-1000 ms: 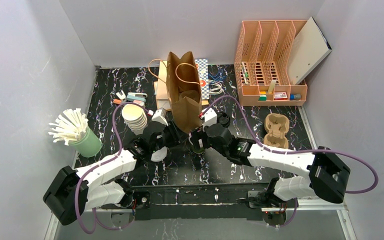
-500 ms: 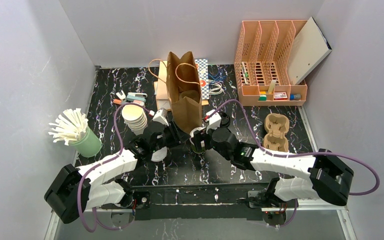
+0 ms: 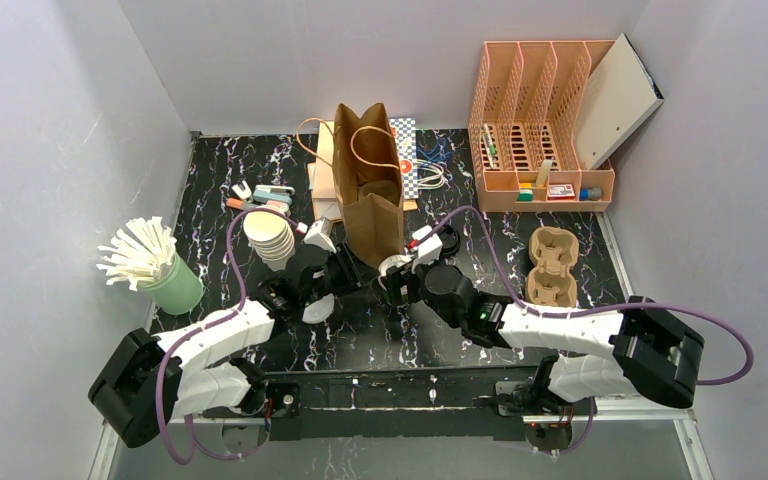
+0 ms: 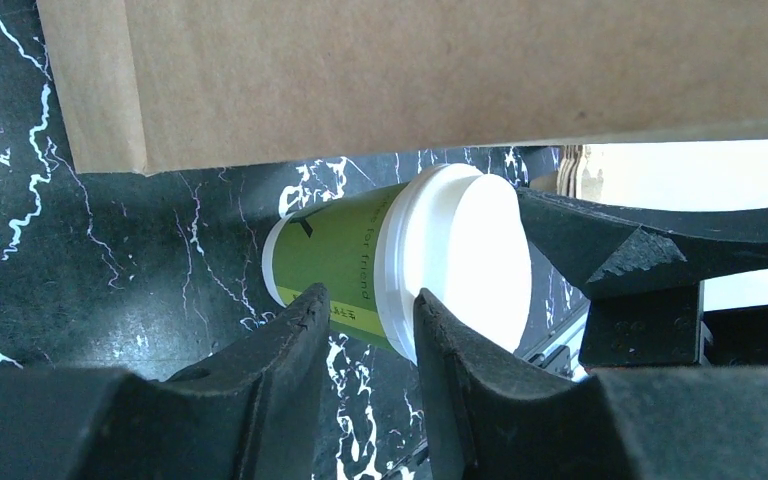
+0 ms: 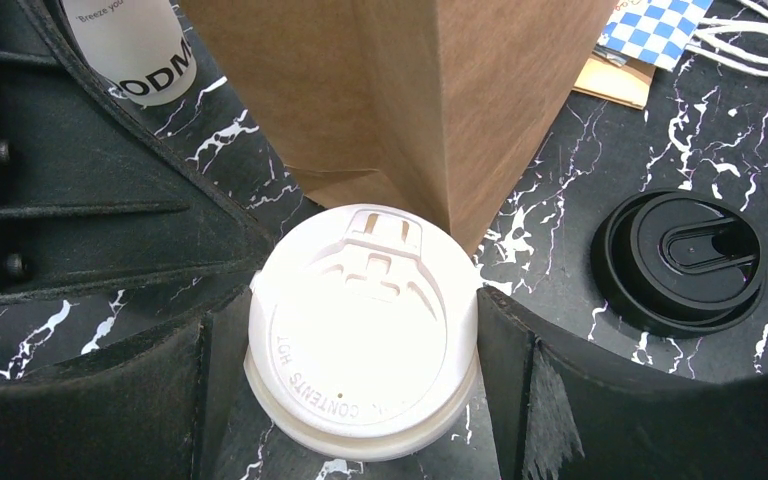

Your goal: Pack the takeout coffee

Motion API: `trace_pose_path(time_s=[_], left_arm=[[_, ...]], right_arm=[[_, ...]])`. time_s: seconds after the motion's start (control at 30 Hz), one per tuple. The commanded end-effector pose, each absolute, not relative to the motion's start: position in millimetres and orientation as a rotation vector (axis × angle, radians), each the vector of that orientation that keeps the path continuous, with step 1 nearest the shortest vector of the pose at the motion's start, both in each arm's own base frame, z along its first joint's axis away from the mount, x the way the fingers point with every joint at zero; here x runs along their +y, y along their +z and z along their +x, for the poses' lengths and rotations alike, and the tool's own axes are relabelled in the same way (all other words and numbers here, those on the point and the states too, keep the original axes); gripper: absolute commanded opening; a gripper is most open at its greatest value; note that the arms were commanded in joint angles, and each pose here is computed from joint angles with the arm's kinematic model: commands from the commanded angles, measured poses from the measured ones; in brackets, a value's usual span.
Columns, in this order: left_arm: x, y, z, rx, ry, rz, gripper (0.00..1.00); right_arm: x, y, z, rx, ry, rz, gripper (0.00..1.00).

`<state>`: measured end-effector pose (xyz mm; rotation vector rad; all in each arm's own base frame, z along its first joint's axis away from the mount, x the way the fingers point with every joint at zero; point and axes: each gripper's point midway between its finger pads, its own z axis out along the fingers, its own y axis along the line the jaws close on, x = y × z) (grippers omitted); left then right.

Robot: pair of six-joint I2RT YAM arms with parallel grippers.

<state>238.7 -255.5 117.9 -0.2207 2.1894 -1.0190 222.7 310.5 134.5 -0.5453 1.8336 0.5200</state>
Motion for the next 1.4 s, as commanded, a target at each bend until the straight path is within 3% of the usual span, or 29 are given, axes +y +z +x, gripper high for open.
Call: trace_pose_path(time_s=[0.0,0.47,1.37], left_arm=[[-250,108,234,2.209,-1.002,-0.223,0.33],[-247,95,228,2.236,-0.991,-0.226,0.28],[-239,78,220,2.282,-0.943,-0.205,0.27]], right_arm=[[289,74,200,1.980,0.426,-0.661,0.80],[277,52,193,1.992,0.411,-0.646,0.80],[272,17,176,2.103,0.340,-0.626,0.80]])
